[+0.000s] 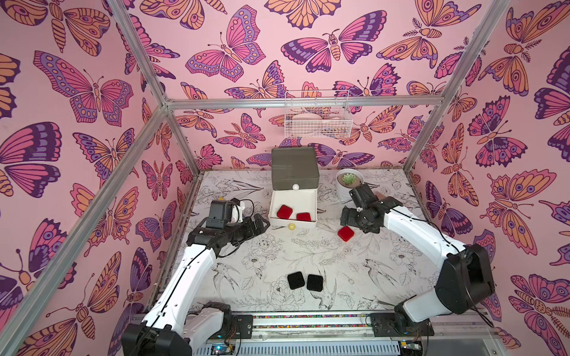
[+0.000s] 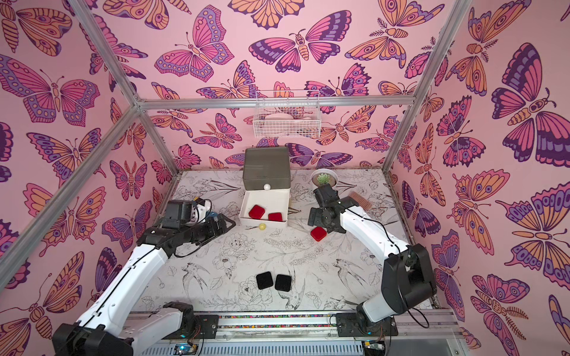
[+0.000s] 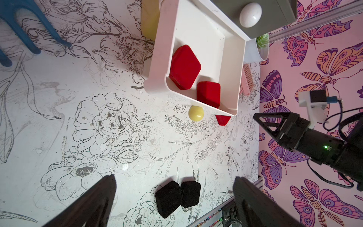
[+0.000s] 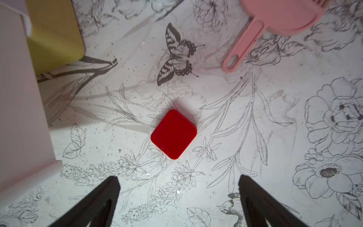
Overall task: Place the brooch boxes into the drawer by color
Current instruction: Pick up the brooch box from the center of the board.
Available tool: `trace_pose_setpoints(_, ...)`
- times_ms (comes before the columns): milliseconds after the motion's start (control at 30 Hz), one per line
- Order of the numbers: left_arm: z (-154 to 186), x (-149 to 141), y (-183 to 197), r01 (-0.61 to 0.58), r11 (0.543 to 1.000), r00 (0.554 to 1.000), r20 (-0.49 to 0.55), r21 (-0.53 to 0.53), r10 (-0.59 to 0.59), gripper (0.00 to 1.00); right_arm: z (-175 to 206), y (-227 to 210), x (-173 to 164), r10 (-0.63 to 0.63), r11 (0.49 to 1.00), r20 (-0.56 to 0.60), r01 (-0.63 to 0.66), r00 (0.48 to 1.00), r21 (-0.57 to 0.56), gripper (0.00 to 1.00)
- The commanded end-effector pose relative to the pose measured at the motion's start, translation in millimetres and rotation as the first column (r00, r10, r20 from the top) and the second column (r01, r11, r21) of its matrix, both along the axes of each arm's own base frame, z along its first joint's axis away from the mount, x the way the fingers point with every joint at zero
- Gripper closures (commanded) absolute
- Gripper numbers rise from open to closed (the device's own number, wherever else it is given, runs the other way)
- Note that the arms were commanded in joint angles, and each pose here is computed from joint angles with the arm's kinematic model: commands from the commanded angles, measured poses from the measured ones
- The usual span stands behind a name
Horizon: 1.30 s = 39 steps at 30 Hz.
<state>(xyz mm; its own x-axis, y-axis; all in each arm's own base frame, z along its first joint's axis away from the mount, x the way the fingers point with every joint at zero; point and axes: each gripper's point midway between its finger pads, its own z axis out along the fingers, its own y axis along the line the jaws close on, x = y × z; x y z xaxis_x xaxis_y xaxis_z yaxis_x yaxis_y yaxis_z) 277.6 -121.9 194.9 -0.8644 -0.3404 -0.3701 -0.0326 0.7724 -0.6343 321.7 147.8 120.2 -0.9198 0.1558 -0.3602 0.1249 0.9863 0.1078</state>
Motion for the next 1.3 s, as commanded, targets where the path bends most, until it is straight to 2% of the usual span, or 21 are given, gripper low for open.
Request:
trace_pose_setpoints(0, -1, -1, 1, 0.002, 1.000, 1.000, -0.004, 0.017, -0.002, 0.00, -23, 5, -3, 0.043, 0.999, -0.082, -0.044, 0.996, -0.010, 0.01)
trace_pose_setpoints(533, 1, -3, -1, 0.011, 1.000, 1.000, -0.001, 0.005, -0.011, 0.00, -77, 7, 4, 0.077, 0.994, -0.205, -0.090, 0.976, -0.054, 0.00)
trace_pose_setpoints(700, 0, -3, -2, 0.011, 1.000, 1.000, -0.004, 0.004, -0.011, 0.00, -86, 10, 7, 0.087, 0.994, -0.214, -0.098, 0.973, -0.043, 0.05)
trace_pose_setpoints(1067, -1, -1, -2, 0.016, 1.000, 1.000, -0.007, 0.007, -0.016, 0.00, -89, 19, 22, 0.137, 0.988, -0.214, -0.148, 0.967, -0.036, 0.07)
trace_pose_setpoints(1267, -4, -2, -1, 0.014, 1.000, 1.000, -0.014, 0.013, -0.014, 0.00, -94, 20, 25, 0.137, 0.989, -0.224, -0.148, 0.965, -0.032, 0.14)
